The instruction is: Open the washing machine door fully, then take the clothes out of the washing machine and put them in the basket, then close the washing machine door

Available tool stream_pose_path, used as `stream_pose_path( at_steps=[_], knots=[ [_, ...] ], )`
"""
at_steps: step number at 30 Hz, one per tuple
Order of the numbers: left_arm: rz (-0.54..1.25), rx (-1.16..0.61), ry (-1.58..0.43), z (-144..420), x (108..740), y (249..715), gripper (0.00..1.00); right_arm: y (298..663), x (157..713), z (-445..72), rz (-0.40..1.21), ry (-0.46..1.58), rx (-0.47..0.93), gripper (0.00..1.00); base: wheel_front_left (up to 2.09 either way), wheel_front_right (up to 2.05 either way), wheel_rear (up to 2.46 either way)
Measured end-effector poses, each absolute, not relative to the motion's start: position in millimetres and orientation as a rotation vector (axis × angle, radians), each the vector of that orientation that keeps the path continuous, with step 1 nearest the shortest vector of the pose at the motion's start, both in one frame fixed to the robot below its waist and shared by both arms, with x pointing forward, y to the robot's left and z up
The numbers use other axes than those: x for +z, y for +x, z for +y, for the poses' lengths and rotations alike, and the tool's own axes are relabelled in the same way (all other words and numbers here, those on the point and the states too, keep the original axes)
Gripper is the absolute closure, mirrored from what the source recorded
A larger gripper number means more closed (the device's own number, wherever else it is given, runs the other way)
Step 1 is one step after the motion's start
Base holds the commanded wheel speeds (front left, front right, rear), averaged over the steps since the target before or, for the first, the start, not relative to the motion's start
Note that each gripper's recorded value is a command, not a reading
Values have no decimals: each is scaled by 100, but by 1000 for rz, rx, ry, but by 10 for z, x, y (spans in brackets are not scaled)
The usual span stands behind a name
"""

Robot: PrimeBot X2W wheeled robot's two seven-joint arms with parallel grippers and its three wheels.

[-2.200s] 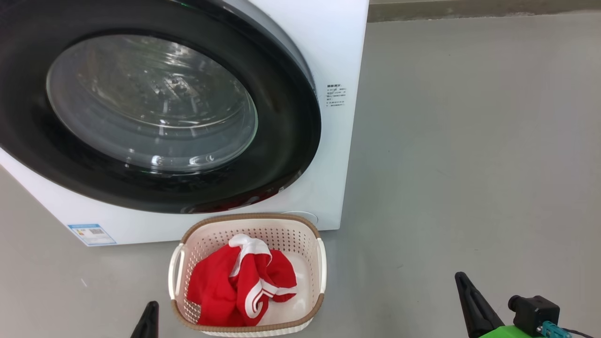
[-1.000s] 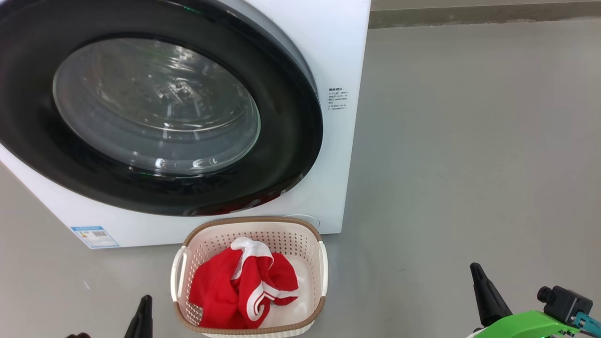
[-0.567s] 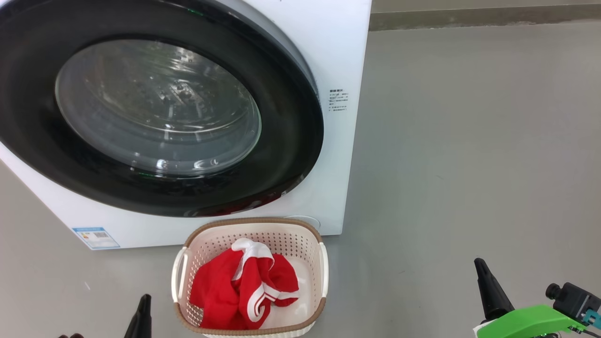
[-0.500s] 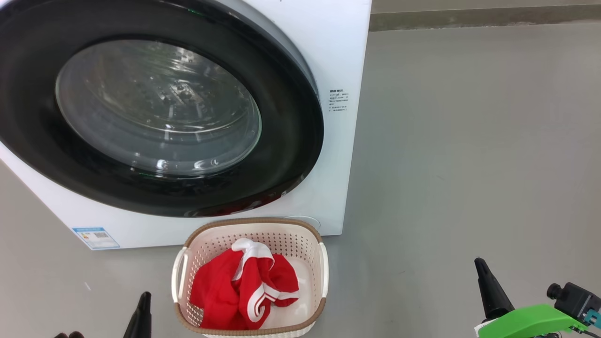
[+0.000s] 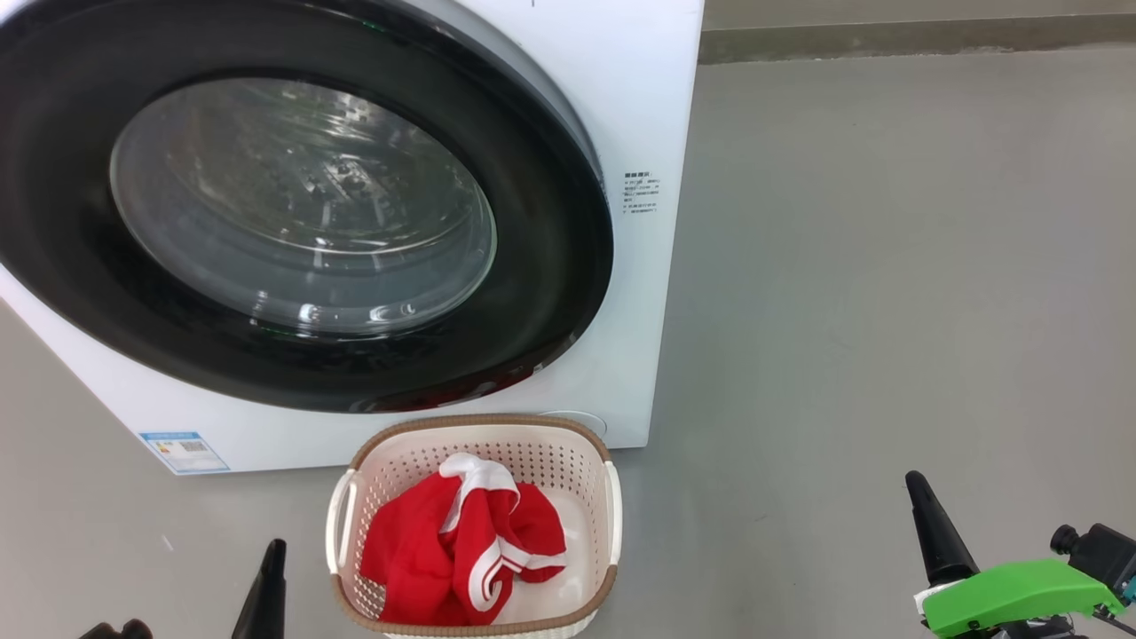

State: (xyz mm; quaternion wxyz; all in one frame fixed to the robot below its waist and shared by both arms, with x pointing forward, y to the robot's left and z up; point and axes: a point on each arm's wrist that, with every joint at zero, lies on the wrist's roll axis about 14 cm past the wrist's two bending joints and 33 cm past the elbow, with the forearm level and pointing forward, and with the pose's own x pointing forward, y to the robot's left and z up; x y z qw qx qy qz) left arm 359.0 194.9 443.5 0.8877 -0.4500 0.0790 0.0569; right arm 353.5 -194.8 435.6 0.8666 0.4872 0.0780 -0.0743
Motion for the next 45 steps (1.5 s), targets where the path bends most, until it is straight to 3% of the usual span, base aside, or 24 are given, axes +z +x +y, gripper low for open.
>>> stream_pose_path(
  at_steps=[45],
  knots=[
    [106, 79, -1436, 1903, 4699, 3727, 100, 3695, 4669, -2020, 78, 1460, -117, 100, 0, 0, 0]
  ],
)
